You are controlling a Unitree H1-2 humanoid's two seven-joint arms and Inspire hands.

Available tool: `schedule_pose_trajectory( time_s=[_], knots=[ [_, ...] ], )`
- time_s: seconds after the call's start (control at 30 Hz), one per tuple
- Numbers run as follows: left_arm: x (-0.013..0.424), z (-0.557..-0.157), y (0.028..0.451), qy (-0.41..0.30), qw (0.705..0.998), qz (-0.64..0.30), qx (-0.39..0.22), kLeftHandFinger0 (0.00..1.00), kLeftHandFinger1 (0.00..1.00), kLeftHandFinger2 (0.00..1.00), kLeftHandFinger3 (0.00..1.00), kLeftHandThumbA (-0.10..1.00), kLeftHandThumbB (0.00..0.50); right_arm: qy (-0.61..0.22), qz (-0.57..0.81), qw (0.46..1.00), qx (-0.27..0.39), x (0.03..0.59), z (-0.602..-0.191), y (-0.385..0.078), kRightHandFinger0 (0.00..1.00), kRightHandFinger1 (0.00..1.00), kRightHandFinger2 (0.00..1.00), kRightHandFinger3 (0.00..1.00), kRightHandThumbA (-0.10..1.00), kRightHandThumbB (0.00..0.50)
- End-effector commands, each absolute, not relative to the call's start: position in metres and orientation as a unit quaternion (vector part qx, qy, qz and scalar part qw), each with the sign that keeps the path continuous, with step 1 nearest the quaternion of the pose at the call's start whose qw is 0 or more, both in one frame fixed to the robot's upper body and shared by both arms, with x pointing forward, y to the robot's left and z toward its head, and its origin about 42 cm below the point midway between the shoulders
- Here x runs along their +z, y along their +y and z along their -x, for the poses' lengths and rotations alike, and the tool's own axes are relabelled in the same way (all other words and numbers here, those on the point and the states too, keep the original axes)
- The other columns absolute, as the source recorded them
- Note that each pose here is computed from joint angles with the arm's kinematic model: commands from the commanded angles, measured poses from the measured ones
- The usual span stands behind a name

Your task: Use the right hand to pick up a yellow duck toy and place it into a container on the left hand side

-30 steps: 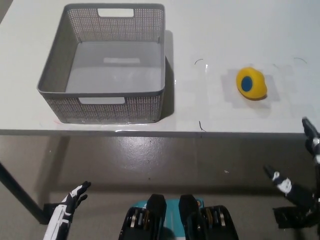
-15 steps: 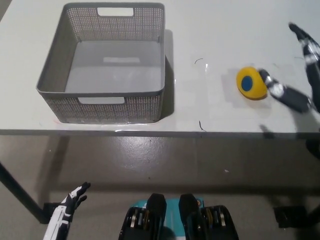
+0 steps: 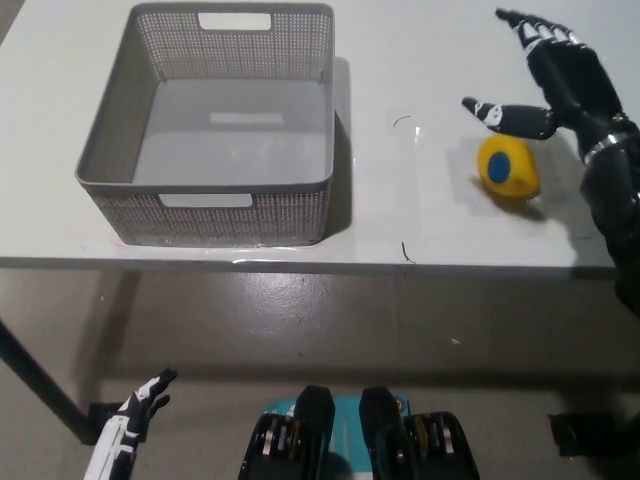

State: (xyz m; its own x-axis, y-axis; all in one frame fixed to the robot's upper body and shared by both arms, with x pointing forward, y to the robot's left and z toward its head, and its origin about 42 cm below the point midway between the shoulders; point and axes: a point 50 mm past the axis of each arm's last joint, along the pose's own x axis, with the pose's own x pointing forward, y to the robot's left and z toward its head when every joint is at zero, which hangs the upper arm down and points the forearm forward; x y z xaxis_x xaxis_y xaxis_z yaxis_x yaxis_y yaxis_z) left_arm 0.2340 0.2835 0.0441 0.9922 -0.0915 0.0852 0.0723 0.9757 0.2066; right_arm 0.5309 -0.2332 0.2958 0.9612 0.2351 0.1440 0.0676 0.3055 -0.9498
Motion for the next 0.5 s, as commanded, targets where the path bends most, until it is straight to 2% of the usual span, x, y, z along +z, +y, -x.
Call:
schedule_pose_trajectory(
  time_s=[0.0, 0.27, 0.47],
  knots=[
    [0.049, -0.234, 0.289, -0.068, 0.99, -0.116, -0.044, 1.0, 1.0, 1.0, 1.0, 1.0, 0.217, -0.119, 0.634, 0.764, 0.022, 0.318, -0.558, -0.241, 1.0, 1.0, 1.0, 1.0, 0.76, 0.5],
    [0.052, -0.235, 0.291, -0.072, 0.989, -0.12, -0.046, 1.0, 1.0, 1.0, 1.0, 1.0, 0.219, -0.013, 0.639, 0.769, 0.037, 0.293, -0.575, -0.25, 1.0, 1.0, 1.0, 1.0, 0.83, 0.5],
    [0.051, -0.236, 0.29, -0.072, 0.989, -0.117, -0.048, 1.0, 1.0, 1.0, 1.0, 1.0, 0.212, 0.04, 0.622, 0.781, 0.051, 0.287, -0.58, -0.255, 1.0, 1.0, 1.0, 1.0, 0.84, 0.5]
  ],
)
